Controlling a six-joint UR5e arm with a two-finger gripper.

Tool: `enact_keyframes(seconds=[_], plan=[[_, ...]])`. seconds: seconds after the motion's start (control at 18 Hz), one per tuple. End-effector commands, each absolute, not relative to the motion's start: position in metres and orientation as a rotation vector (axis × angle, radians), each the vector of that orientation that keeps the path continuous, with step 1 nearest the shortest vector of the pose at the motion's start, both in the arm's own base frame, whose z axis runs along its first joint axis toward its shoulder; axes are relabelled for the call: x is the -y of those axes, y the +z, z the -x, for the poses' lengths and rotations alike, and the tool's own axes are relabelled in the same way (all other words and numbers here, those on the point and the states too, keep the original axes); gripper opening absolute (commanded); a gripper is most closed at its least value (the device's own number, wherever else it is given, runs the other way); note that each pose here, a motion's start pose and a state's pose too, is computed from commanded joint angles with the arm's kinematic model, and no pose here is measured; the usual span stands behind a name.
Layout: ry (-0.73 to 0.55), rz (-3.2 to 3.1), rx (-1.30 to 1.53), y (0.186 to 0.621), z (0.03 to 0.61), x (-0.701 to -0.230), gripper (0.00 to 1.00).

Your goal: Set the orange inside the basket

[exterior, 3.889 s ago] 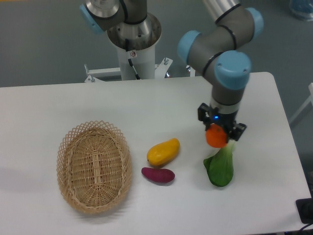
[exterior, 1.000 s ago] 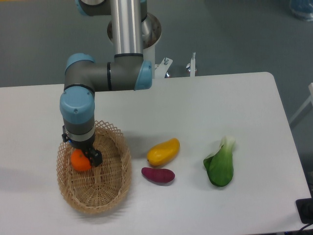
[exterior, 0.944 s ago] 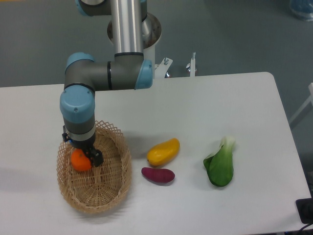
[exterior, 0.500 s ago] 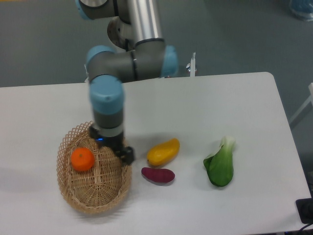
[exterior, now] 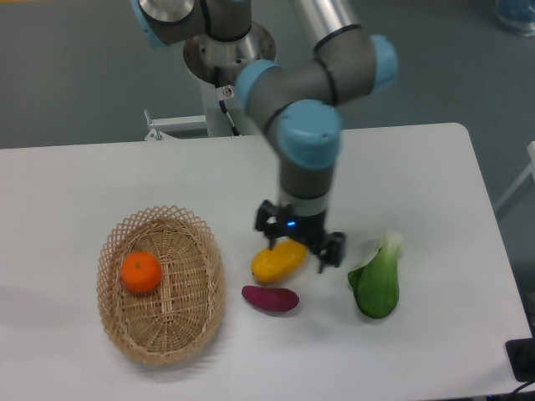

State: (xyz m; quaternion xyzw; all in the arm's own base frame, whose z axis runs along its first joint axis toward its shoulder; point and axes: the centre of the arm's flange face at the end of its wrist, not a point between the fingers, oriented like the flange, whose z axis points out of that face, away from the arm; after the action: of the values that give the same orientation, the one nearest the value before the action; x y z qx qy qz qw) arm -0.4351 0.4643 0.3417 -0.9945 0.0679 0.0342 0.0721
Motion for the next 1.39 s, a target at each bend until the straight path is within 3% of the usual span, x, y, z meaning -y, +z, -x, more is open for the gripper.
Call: enact_keyframes(seconds=[0.22,0.61,1.39], plan=[[0.136,3.021,-0.266,0.335,0.477,-0.435,1.0],[0.158,3.039,-0.229,0.323,0.525,-0.424,1.0],[0.213,3.06,-0.253,0.321,0.57,-0.396,1.0]])
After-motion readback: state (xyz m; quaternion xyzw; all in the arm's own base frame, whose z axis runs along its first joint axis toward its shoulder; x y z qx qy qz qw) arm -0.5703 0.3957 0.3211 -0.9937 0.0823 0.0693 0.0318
